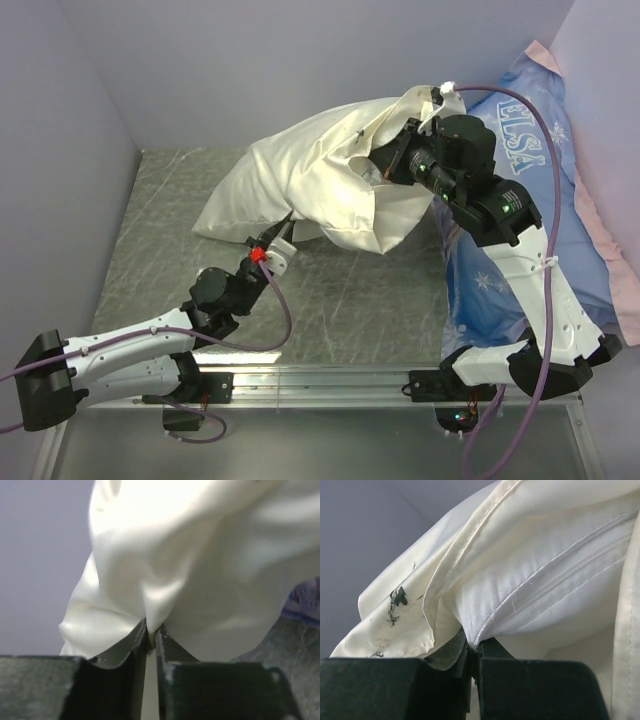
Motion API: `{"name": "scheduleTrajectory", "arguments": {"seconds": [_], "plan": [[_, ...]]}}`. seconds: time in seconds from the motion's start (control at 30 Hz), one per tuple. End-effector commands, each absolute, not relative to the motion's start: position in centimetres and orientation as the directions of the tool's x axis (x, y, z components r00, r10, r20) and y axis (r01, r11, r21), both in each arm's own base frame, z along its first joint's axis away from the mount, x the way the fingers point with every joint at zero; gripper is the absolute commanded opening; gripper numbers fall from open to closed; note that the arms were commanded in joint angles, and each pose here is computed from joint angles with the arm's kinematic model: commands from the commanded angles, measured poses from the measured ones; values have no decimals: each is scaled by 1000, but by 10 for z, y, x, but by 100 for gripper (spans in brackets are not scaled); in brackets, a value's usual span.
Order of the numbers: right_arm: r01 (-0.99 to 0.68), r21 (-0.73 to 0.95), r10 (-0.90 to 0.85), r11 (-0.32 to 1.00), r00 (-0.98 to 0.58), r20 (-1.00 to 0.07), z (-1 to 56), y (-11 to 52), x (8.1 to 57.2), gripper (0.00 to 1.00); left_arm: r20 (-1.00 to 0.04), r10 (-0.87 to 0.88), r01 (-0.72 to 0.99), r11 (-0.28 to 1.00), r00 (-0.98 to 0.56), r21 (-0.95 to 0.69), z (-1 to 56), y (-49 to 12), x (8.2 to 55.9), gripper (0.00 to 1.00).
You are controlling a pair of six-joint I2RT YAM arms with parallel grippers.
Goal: Remove the pillowcase from the pillow
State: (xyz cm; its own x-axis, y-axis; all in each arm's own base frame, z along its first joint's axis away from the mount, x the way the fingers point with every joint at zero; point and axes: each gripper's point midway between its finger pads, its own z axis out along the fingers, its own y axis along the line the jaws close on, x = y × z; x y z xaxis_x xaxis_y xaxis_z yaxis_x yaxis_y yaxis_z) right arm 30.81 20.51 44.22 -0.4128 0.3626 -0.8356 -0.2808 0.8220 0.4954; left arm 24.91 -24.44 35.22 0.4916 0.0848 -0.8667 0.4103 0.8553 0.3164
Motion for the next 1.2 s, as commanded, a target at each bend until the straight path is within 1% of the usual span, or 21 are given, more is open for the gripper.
{"name": "scheduleTrajectory", "arguments": {"seconds": [0.0,0.1,0.13,0.2,0.23,0.27,0.33,0.37,0.43,0.47,0.6,0.67,0.7,0.73,0.83,0.93,1.0,1.07,1.1,1.13,1.17], "plan": [[-387,513,453,766,-240,-859,519,199,301,0,-854,104,448,815,510,367,357,-255,246,14],[-387,508,459,770,-218,-861,530,195,299,0,-889,116,451,828,443,333,337,-252,251,5],[-387,505,457,772,-216,-863,531,195,300,0,-906,93,451,844,412,292,330,-249,253,4],[-392,502,463,771,-195,-864,543,190,296,0,-928,67,455,857,366,241,310,-243,252,4],[-387,502,463,773,-195,-865,544,190,297,0,-938,-7,427,892,346,151,311,-233,253,5],[-386,502,463,774,-195,-865,546,190,296,0,-945,-16,420,898,327,130,292,-225,251,6],[-391,503,474,771,-176,-863,557,187,295,0,-954,-60,402,913,293,66,277,-216,251,6],[-390,506,479,770,-172,-861,560,185,294,0,-965,-41,360,931,259,57,259,-208,254,5],[-401,510,490,761,-159,-857,571,184,292,0,-976,-41,336,941,212,33,242,-203,256,4],[-411,513,499,754,-151,-854,579,182,287,0,-981,-38,286,958,189,18,230,-195,259,3],[-429,524,512,736,-155,-845,586,183,281,0,-984,-112,161,983,136,-90,207,-169,268,1],[-425,528,521,735,-144,-841,589,179,278,0,-988,-111,88,991,108,-101,198,-154,280,0],[-424,531,531,734,-130,-838,594,174,273,0,-983,-170,43,985,74,-167,189,-147,285,1],[-420,532,537,735,-119,-835,597,171,271,0,-981,-181,1,983,65,-181,186,-136,292,1],[-431,531,549,729,-95,-831,610,163,261,0,-972,-233,-16,972,35,-234,180,-131,303,1],[-458,534,553,710,-106,-826,615,166,255,0,-972,-233,34,972,28,-232,184,-142,306,1],[-459,541,554,705,-120,-824,612,168,255,0,-980,-197,77,977,7,-196,183,-152,308,1],[-463,544,547,700,-143,-825,602,175,260,0,-981,-192,222,956,-16,-191,194,-178,303,4],[-467,545,542,696,-156,-826,598,180,261,0,-982,-189,290,939,-15,-185,200,-188,299,8],[-461,542,532,703,-165,-830,593,183,263,0,-979,-204,401,896,-7,-190,215,-204,287,25],[-455,537,513,710,-187,-838,582,191,266,0,-977,-214,436,879,-9,-196,222,-208,281,34]]}}
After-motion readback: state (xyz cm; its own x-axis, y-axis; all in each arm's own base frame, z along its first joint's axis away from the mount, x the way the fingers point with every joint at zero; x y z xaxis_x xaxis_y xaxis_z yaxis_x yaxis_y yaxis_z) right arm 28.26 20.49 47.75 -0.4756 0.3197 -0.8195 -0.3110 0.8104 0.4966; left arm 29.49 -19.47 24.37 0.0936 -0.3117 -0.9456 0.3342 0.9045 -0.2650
